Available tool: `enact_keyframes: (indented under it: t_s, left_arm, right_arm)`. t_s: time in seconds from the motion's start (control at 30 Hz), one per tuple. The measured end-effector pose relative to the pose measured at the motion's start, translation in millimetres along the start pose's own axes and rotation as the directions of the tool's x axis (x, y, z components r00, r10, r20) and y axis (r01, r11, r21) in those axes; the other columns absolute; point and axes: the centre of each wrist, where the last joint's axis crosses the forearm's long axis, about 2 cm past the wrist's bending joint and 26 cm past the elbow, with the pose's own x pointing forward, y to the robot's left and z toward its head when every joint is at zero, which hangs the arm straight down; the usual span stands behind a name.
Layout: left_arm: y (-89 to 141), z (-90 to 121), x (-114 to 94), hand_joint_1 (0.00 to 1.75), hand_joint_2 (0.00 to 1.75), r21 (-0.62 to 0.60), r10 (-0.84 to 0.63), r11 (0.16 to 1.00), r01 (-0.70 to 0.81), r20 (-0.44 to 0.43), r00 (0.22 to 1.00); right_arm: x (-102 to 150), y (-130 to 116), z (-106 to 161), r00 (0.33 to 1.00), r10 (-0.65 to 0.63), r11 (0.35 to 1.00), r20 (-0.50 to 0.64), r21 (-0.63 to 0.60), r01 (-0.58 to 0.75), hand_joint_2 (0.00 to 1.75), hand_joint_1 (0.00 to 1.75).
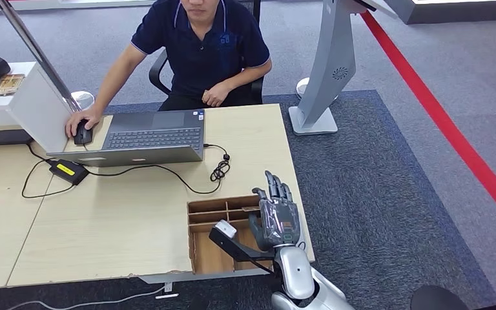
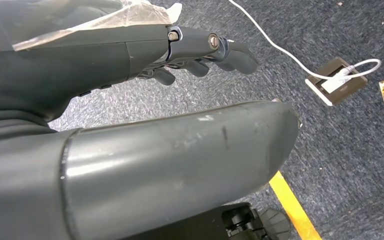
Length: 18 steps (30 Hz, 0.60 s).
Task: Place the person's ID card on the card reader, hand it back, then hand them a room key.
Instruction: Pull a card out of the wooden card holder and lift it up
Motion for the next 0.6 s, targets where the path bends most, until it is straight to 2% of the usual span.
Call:
enact_keyframes:
  t_s: [0.17, 0.4, 0.6]
  left_arm:
    - [0.0, 0.0, 0.0, 0.0, 0.0, 0.0, 0.0, 1.0, 0.0, 0.0, 1.0]
    - [0.1, 0.0, 0.0, 0.0, 0.0, 0.0, 0.0, 1.0, 0.0, 0.0, 1.0]
    - [0.1, 0.0, 0.1, 0.0, 0.0, 0.0, -0.001, 1.0, 0.001, 0.001, 1.0]
  right_arm:
    - [-0.2, 0.8, 0.2, 1.0, 0.0, 1.0, -0.001, 0.004, 0.0, 1.75, 0.67]
    - [-0.2, 1.0, 0.3, 1.0, -0.001, 1.0, -0.001, 0.006, 0.001, 1.75, 0.86]
    - [-0.3, 1.2, 0.4, 1.0, -0.002, 1.0, -0.002, 0.007, 0.002, 1.75, 1.53]
